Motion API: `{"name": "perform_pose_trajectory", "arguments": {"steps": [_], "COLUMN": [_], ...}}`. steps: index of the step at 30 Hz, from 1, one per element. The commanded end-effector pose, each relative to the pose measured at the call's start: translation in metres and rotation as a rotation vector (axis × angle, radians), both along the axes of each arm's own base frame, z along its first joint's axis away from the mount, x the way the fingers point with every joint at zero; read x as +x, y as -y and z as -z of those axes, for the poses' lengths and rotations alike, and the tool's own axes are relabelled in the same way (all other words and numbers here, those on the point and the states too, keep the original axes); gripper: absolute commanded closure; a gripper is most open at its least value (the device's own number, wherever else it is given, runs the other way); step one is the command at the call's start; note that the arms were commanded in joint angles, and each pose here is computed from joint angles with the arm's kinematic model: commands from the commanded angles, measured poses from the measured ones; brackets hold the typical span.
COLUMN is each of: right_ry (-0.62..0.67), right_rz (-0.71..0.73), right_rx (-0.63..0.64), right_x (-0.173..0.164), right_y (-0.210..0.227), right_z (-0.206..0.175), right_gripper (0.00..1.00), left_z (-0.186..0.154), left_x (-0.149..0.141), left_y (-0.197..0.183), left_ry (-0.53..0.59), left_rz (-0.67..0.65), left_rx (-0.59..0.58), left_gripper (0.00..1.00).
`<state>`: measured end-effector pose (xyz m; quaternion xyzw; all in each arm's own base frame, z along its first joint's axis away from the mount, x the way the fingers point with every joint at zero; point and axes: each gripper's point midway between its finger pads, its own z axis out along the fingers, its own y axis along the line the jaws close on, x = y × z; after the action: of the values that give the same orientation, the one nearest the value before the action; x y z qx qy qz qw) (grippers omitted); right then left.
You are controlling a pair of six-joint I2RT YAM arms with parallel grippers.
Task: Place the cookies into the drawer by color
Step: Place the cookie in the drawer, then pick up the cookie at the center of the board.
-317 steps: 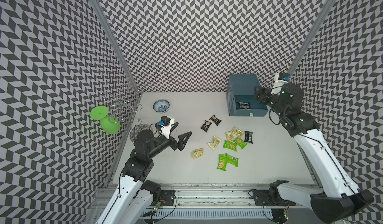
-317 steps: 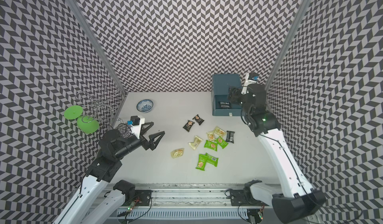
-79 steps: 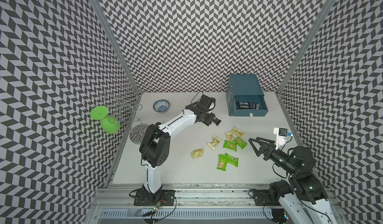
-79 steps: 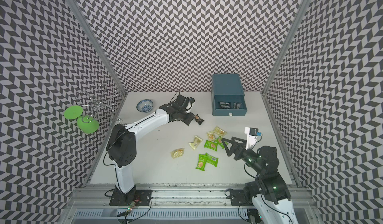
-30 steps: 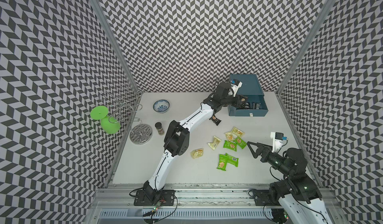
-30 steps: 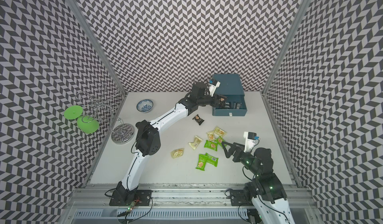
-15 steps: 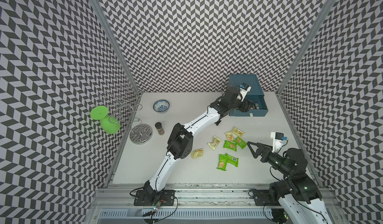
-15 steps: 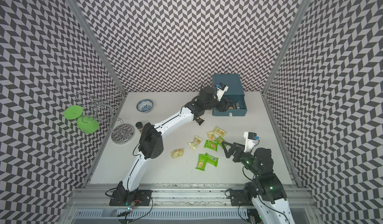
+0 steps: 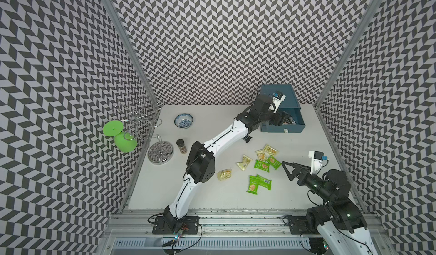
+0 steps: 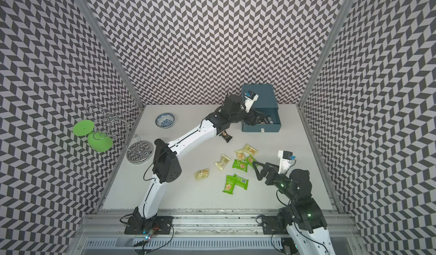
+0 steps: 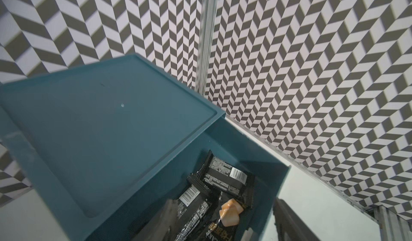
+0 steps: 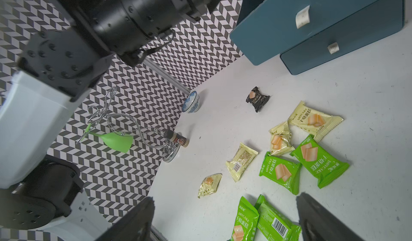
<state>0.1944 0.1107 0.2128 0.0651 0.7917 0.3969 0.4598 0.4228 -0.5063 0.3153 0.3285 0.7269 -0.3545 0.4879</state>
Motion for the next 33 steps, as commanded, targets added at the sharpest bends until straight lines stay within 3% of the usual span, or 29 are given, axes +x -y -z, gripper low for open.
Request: {"name": "perform_pose_trajectory", "arguments": {"steps": [1,8,12,16,23,28,33], "right_ry": [0.047,0.05,0.051,0.049,0.053,0.053,0.047], "right_rz": [0.006,-0.001,0.003,0.004,0.005,0.006,-0.002], "right_rx": [0.015,0.036,0.04,0.042,0.046,0.052,0.054], "right_x": [0.001,-0.001,-0.002,-0.004,-0.006,-0.007,-0.008], "right_y": [0.001,-0.001,0.0,0.0,0.001,0.001,0.0], "right_z": [-0.011,-0.013,-0.015,-0.016,-0.02,-0.022,-0.019], "right_gripper": [0.0,0.0,0.0,0.0,0.01,0.0,0.0], "left_z": [-0.075,-0.089,-0.057,-0.007,0.075,0.134,0.186], "left_x": [-0.025,-0.033,-0.034,-0.03,-0.008,0.014,0.036], "left_y": [-0.029,-0.106,-0.151,-0.18,-0.19,-0.18,-0.159], "left_ry": [0.105,0.049,-0.11,-0.347,-0.611,-0.742,-0.829], "left_rz": [-0.026,-0.309,-0.507,-0.684,-0.896,-1.004,-1.016], "left_rx": [-0.045,-0.034,-0.026,-0.065,-0.074,0.041,0.143], "left_gripper": [0.28,0.32,0.4,0.46,0.54,0.61,0.64]}}
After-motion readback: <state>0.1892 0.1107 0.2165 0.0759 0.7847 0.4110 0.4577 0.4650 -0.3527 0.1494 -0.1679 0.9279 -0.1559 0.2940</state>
